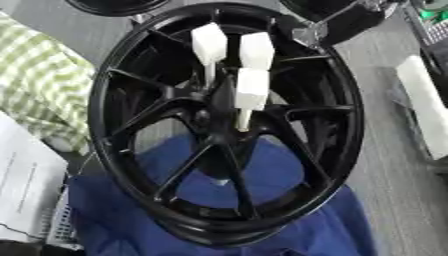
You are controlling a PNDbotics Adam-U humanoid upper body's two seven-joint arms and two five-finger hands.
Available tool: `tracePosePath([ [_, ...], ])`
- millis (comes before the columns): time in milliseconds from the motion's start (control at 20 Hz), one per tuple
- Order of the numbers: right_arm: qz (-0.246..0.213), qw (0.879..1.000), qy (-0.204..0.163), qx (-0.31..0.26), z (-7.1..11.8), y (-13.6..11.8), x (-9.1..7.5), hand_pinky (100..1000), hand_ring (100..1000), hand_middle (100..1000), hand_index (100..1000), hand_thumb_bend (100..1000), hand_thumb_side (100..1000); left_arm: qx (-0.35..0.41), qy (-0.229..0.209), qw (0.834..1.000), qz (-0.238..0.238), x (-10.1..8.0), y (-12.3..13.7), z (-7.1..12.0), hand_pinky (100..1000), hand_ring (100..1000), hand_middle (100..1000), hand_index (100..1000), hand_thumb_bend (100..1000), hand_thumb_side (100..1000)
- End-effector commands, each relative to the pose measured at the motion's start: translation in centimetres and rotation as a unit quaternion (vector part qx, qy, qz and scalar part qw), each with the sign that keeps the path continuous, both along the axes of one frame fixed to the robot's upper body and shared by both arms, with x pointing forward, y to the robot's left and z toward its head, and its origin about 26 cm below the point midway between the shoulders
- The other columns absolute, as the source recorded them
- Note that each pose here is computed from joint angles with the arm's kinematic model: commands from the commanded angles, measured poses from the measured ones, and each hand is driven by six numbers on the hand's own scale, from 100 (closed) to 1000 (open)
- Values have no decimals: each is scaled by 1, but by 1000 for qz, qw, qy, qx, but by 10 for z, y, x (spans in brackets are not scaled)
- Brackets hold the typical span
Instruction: Pull the pin out of the wheel hub.
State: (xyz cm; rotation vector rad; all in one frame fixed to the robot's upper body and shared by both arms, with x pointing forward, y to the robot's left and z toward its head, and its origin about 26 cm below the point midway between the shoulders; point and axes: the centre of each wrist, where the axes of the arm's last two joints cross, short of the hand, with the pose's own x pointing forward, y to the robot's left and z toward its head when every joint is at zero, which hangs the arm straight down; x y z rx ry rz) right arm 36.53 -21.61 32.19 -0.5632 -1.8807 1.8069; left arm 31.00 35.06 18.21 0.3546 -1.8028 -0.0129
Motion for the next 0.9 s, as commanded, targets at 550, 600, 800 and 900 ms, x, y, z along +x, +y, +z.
tracePosePath([
  [550,20,995,101,12,5,4,-13,1000,915,778,889,100,100,1,-6,1000,4,-1,4,6,823,631,520,729,106,736],
  [600,18,994,109,15,5,4,-13,1000,916,778,890,100,100,1,-6,1000,4,-2,4,6,823,630,520,729,107,735],
  [800,15,991,128,19,2,5,-13,1000,918,777,891,100,100,-1,-5,1000,5,-2,4,5,823,630,519,729,108,736],
  [900,13,991,129,20,1,6,-13,1000,920,778,891,100,100,-2,-4,1000,4,-2,4,4,824,620,519,729,108,736],
])
